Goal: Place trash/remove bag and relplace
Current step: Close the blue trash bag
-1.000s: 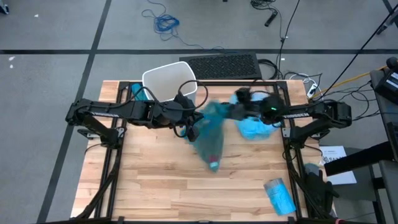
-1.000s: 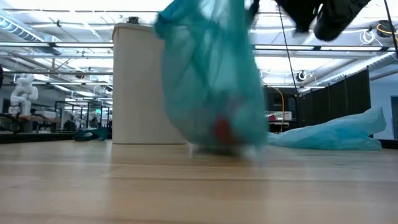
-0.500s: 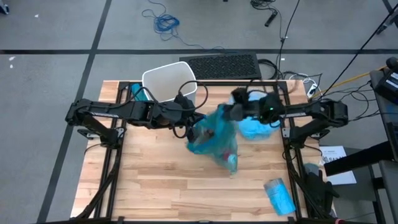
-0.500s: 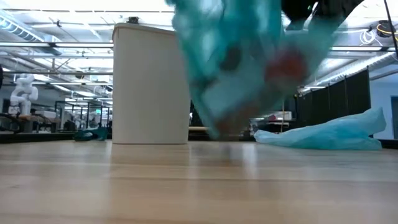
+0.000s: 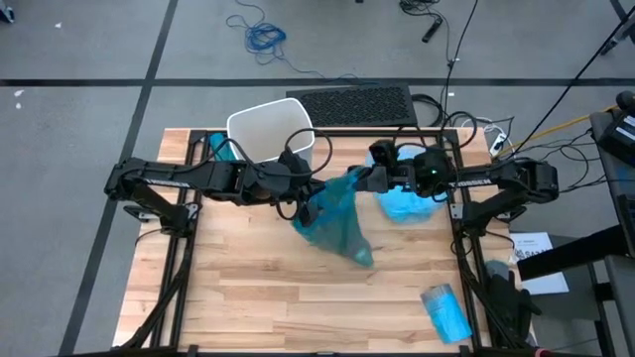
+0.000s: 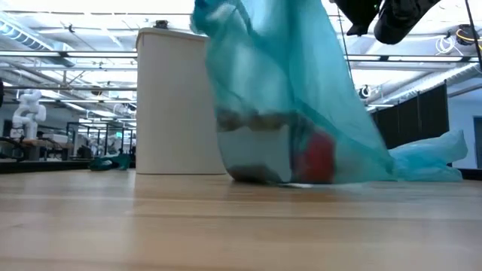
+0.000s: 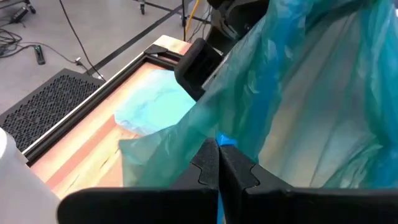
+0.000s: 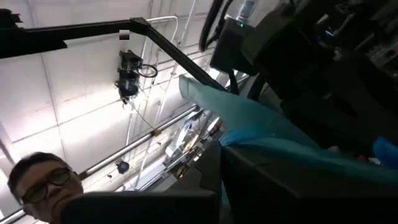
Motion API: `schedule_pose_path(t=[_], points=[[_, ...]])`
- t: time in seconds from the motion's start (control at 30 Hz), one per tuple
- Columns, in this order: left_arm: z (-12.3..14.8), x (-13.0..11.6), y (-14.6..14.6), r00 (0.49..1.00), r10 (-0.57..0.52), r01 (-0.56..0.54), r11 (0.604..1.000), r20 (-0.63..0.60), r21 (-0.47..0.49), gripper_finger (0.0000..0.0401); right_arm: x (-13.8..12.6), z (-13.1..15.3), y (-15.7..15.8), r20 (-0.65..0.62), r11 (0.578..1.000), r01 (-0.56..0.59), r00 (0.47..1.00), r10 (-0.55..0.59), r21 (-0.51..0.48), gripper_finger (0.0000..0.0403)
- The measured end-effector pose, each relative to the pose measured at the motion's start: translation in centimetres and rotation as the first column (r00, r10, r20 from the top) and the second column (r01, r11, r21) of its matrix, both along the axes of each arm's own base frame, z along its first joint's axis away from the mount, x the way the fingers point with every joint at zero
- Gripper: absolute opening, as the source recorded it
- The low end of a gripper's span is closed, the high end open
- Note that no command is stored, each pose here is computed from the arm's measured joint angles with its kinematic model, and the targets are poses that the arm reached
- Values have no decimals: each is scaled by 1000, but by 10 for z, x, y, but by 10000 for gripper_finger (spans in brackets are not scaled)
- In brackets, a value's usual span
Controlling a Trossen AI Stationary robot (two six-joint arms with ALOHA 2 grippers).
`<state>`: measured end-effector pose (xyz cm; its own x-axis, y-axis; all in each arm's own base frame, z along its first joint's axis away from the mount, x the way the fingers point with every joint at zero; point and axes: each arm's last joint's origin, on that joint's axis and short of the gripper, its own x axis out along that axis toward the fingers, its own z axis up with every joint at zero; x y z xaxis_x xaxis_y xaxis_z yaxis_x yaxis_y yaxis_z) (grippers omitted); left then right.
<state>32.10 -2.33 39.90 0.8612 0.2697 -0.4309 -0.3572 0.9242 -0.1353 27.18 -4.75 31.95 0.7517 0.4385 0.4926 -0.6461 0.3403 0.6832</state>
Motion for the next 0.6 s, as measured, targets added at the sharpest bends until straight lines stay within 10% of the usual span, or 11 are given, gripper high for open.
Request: schedule_pose_path(t=[0.6], points=[[-1,0,0,1000,-1,1,1000,-8,4,0,2,-2,1,-29,1000,-5,1000,4,-17,0]])
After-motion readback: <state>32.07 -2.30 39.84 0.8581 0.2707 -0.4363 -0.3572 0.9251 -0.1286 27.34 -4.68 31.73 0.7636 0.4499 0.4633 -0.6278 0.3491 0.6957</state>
